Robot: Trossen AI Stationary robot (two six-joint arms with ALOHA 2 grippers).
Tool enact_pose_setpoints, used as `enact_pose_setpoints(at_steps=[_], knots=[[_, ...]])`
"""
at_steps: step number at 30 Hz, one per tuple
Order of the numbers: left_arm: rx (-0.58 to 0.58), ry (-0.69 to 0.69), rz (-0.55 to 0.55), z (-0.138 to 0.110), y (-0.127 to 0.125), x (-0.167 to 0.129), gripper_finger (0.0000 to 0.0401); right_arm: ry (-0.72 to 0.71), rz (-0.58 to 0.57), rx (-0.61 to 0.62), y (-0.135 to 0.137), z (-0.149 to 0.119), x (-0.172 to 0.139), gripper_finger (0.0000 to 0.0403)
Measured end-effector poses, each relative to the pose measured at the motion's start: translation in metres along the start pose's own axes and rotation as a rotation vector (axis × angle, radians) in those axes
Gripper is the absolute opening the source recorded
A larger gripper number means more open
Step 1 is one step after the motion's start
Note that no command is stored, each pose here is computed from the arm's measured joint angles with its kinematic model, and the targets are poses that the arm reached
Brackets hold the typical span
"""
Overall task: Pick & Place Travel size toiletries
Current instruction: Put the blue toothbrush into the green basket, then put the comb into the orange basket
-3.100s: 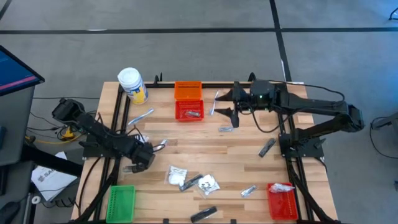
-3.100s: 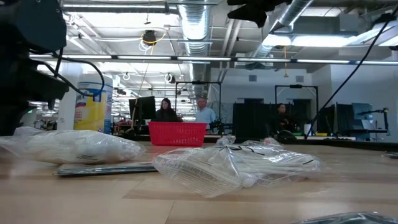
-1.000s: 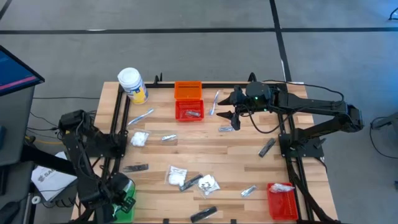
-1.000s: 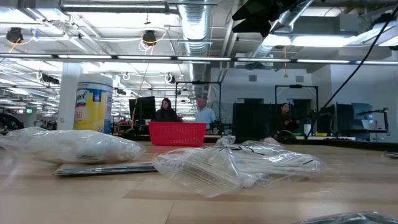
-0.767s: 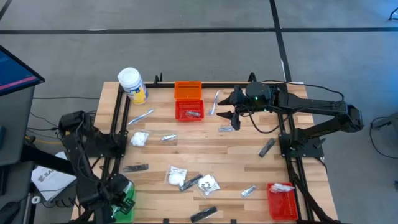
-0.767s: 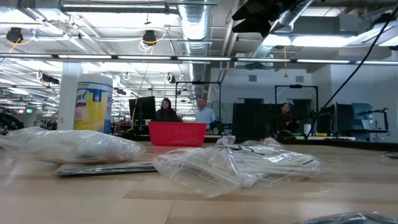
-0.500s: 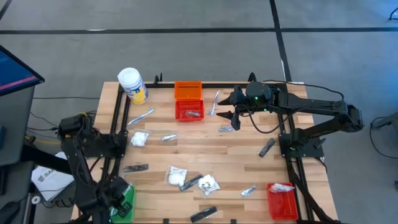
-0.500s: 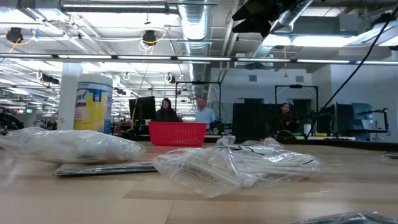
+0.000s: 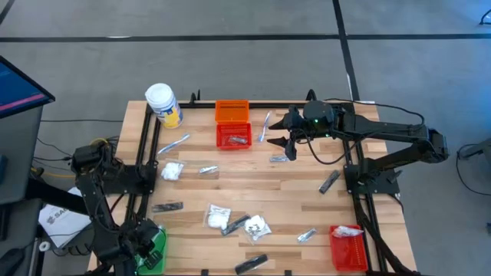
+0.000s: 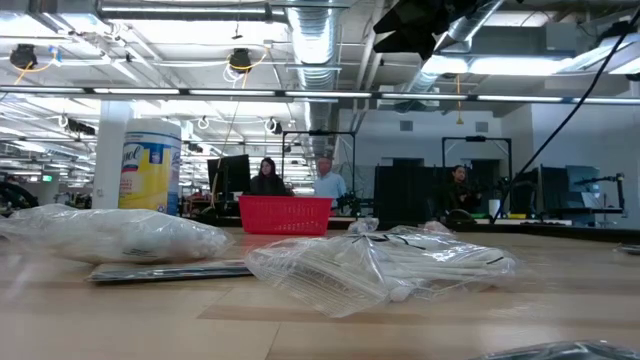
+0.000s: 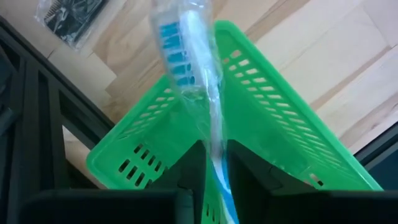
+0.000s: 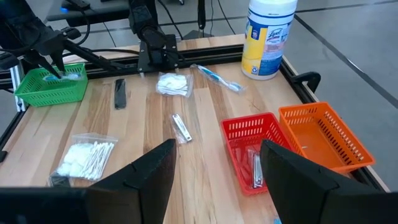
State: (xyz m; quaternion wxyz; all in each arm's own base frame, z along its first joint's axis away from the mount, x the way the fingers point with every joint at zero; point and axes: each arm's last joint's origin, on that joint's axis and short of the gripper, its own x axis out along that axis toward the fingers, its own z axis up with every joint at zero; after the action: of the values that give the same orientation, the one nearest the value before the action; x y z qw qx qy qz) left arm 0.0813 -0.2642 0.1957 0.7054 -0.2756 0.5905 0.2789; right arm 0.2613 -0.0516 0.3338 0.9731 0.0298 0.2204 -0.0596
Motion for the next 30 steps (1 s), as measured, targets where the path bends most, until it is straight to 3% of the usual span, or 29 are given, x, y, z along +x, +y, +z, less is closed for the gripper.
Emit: enact_pose_setpoints(at_steps=[12,16,23,30], knots=[[-0.001,0.044,0.005,-0.001,0.000,-0.001,0.0165,0.029,-0.008,0.002,-0.004,-0.004,0.013,0.0224],[-0.017,0.091,-0.043,0.001,0.001,-0.012,0.0195,0.057,-0.025,0.012,-0.009,-0.008,0.020,0.0224],[-0.048,0.082,-0.141,0.015,0.012,-0.038,0.0198,0.089,-0.048,0.031,-0.017,-0.012,0.022,0.0224],[-0.038,-0.117,-0.249,0.030,0.020,-0.051,0.0181,0.102,-0.049,0.035,-0.017,-0.013,0.022,0.0224]])
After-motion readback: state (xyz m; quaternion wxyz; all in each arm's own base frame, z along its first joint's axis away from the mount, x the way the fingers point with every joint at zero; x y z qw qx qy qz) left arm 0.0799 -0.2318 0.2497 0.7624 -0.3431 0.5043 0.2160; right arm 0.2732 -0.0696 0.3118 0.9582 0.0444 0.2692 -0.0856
